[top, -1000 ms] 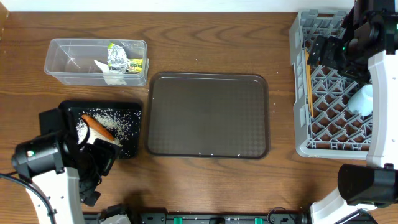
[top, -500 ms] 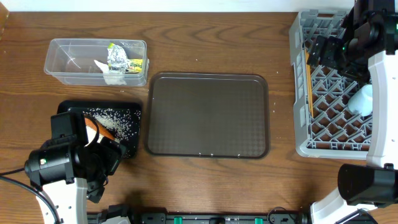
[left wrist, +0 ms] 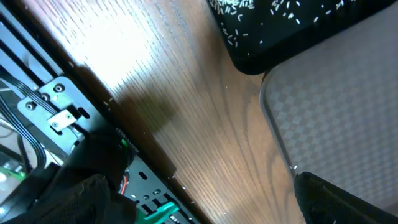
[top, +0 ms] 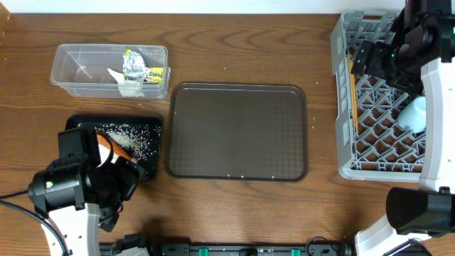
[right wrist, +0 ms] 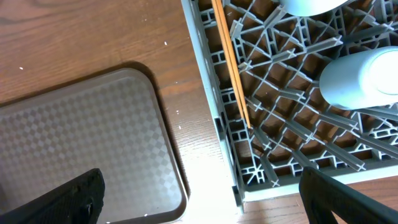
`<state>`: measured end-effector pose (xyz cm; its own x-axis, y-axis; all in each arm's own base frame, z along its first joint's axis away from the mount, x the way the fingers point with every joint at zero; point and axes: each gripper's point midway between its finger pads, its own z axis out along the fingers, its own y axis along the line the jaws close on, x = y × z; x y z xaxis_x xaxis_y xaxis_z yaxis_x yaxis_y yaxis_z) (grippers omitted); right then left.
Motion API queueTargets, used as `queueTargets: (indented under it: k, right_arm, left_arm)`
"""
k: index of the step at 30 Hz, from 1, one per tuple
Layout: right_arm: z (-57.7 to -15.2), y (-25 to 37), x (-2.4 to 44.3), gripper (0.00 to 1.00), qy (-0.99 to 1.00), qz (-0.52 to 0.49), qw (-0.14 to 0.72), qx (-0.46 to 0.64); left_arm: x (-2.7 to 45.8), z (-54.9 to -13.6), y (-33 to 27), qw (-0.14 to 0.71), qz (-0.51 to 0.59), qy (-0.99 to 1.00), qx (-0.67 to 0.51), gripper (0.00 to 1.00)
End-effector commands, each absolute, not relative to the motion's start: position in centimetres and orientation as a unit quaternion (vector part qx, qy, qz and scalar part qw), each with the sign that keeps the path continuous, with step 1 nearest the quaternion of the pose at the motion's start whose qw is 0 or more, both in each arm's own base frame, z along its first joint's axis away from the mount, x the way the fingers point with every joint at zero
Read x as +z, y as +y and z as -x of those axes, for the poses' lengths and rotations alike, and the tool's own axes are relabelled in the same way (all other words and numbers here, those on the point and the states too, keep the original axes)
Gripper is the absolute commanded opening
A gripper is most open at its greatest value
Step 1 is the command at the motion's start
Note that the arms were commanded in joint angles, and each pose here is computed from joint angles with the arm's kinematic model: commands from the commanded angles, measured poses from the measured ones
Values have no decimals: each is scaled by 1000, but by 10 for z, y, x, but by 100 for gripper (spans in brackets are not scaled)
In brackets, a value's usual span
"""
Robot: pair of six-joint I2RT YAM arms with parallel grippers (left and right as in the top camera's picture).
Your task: Sort waste into correct bins and load items into the dishwasher rack
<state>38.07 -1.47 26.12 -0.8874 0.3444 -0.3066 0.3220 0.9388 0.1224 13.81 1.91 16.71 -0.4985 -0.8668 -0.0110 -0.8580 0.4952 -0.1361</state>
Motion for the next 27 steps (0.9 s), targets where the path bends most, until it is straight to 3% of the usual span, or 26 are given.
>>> queueTargets:
  k: [1, 8, 18, 22, 27]
  right_arm:
    - [-381, -15, 259, 99, 970, -177, 161, 35]
    - [-381, -15, 259, 99, 970, -177, 161, 35]
    - [-381, -15, 259, 99, 970, -177, 161, 35]
    - [-381, -15, 259, 99, 970, -177, 161, 35]
    - [-381, -15, 259, 99, 970, -177, 161, 35]
  left_arm:
    - [165, -138, 22, 44, 459, 886, -43, 98]
    - [168, -146, 12, 62, 420, 903, -56, 98]
    - [238, -202, -25, 328, 271, 893, -147, 98]
    - [258, -200, -28, 391, 247, 871, -165, 98]
    - [241, -189, -12, 416, 260, 861, -134, 98]
